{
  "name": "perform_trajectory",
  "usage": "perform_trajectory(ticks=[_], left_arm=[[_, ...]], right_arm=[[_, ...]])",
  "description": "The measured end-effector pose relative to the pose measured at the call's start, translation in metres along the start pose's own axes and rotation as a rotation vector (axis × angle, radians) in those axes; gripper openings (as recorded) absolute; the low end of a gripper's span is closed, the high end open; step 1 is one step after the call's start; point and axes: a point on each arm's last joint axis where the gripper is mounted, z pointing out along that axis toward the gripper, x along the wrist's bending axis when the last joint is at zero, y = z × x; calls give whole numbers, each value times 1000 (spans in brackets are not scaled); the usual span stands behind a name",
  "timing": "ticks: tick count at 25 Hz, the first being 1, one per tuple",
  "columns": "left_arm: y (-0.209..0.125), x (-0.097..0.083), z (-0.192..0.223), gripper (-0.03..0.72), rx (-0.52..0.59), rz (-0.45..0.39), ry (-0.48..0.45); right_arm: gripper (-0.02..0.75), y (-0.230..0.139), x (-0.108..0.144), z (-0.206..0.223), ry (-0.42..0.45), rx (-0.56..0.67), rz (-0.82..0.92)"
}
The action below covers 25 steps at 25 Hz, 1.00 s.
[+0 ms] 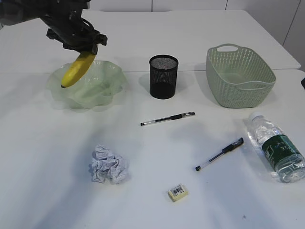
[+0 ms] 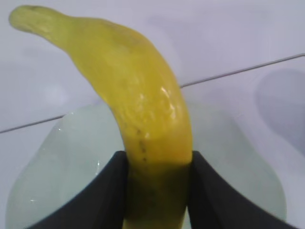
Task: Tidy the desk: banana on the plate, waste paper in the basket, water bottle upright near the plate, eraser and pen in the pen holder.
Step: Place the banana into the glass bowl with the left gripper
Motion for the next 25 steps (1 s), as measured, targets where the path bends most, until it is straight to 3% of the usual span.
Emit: perform_trajectory(ticks=[9, 25], left_arm=[[-11, 9, 13, 253, 58, -42, -3], [-23, 9, 29, 254, 110, -97, -33]], right_arm=[[586, 0, 0, 0, 2, 2, 17], [586, 0, 0, 0, 2, 2, 20]])
